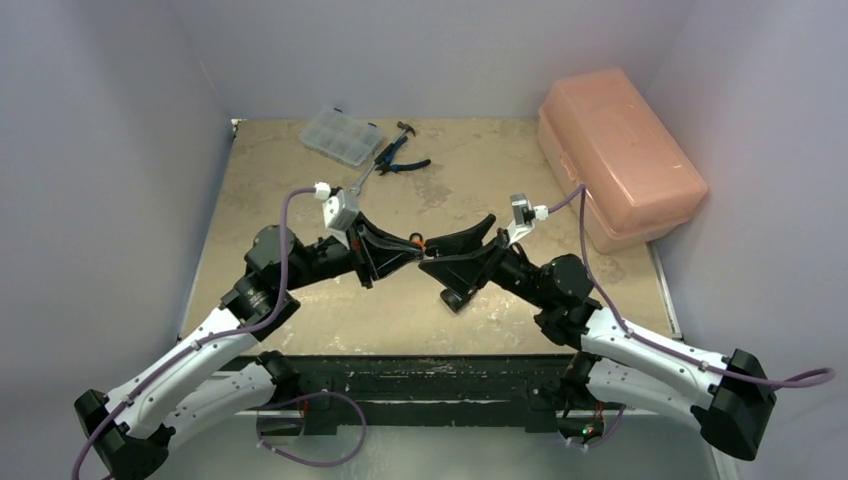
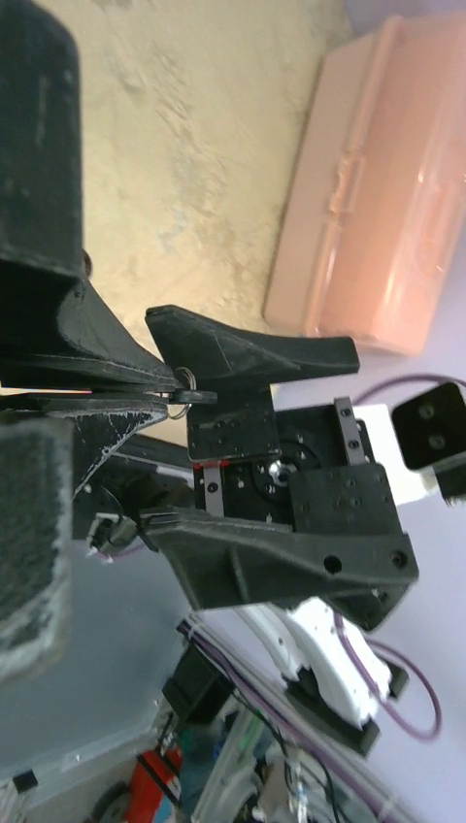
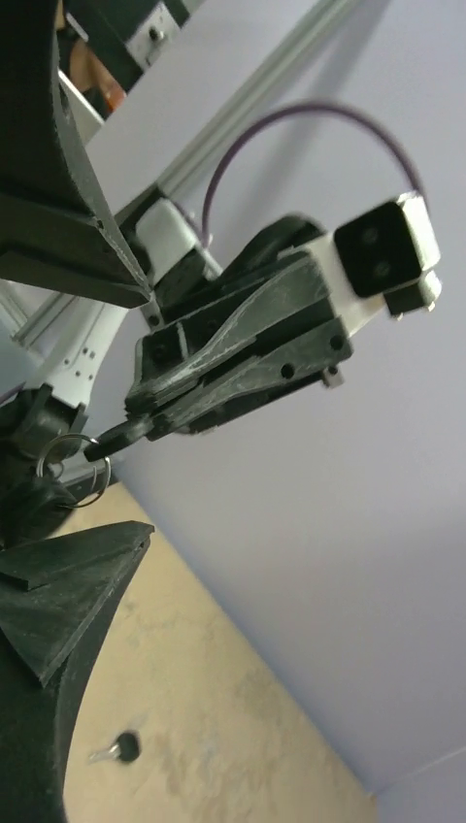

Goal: Unlock with the key

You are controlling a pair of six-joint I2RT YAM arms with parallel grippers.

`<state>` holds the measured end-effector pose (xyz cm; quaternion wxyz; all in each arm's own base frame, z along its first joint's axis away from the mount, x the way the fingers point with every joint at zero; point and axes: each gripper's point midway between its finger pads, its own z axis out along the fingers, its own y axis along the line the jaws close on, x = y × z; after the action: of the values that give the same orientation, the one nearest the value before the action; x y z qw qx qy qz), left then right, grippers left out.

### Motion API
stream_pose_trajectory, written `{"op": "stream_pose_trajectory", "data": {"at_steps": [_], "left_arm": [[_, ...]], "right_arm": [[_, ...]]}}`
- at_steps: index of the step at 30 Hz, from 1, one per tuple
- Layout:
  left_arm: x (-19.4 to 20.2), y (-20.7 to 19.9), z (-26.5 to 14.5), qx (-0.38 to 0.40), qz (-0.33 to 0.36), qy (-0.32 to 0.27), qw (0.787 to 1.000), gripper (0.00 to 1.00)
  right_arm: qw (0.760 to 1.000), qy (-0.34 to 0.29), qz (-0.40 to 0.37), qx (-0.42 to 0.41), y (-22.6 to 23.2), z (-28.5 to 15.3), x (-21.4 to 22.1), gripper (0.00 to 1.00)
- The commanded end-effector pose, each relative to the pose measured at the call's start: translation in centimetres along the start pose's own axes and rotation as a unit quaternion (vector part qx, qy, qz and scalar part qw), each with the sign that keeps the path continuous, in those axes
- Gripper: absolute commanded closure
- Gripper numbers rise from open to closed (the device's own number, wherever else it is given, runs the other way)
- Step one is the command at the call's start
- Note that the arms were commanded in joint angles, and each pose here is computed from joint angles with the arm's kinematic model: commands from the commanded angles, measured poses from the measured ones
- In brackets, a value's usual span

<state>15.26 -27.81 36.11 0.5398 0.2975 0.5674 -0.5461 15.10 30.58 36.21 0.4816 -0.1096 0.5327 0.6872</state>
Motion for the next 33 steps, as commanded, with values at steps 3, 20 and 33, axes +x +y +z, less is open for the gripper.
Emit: {"op": "stream_pose_trajectory", "data": {"at_steps": [3, 20, 33], "left_arm": [[1.5, 2.7, -1.3, -0.096, 0.011, 0.110, 0.989, 1.00], [2.3, 3.1, -4.5, -0.184, -0.042, 0.231, 0.955, 1.00], [3.4, 2.1, -4.3, -0.151, -0.056, 0.251, 0.955, 1.00]], "right_arm": [[0.992, -0.006, -0.112, 0.055, -1.3, -0.6, -1.6, 0.09], [0.966, 0.082, -0.241, -0.045, -0.9, 0.1, 2.1, 0.27], [0.950, 0.142, -0.265, -0.090, -1.7, 1.6, 4.7, 0.41]]}}
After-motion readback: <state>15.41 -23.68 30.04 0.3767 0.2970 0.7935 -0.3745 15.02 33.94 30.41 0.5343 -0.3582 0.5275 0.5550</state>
